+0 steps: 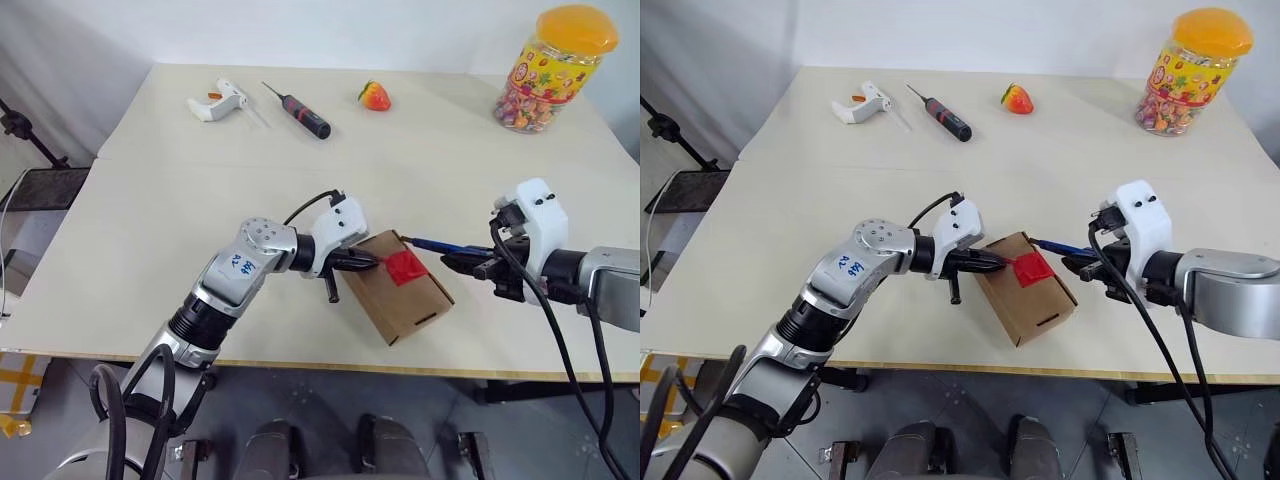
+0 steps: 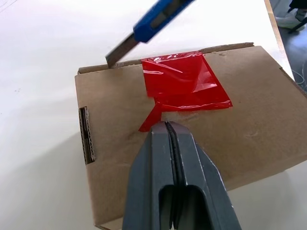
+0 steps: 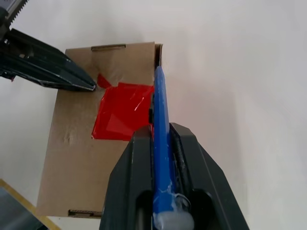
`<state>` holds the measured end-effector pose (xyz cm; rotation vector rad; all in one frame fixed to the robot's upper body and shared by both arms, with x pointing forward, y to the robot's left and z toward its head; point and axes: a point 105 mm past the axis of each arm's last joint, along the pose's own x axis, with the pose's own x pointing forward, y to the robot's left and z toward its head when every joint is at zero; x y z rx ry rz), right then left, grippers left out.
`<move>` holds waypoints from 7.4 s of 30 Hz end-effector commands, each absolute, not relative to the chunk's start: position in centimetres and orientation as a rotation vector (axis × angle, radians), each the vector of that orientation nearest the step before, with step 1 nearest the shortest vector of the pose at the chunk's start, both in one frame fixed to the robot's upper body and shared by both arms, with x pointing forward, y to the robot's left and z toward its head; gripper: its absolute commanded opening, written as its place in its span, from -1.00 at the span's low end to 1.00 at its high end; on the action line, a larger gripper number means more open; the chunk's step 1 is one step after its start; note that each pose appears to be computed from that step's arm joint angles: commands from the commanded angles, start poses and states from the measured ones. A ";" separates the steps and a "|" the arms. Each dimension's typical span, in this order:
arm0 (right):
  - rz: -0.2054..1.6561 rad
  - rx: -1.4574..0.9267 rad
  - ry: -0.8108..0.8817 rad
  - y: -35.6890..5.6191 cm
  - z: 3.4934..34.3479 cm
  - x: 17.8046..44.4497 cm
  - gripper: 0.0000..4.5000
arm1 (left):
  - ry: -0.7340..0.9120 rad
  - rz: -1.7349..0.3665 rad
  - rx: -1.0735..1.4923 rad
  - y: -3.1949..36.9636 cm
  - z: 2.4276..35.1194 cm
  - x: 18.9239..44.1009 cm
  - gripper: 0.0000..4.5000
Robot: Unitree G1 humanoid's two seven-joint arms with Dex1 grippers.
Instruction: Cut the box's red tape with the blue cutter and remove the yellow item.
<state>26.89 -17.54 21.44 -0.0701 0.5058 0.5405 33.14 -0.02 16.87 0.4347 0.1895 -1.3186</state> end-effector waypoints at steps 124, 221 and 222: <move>0.244 0.151 0.389 -32.9 14.5 26.7 -0.08 | 0.176 -1.368 0.154 1.7 21.7 32.9 -1.00; 0.580 -0.521 0.619 -19.1 12.7 33.6 0.98 | 0.260 -1.266 0.450 4.2 16.7 34.4 -1.00; 0.580 -0.470 0.611 -19.1 13.1 33.5 0.98 | 0.260 -1.261 0.449 4.3 16.7 34.4 -1.00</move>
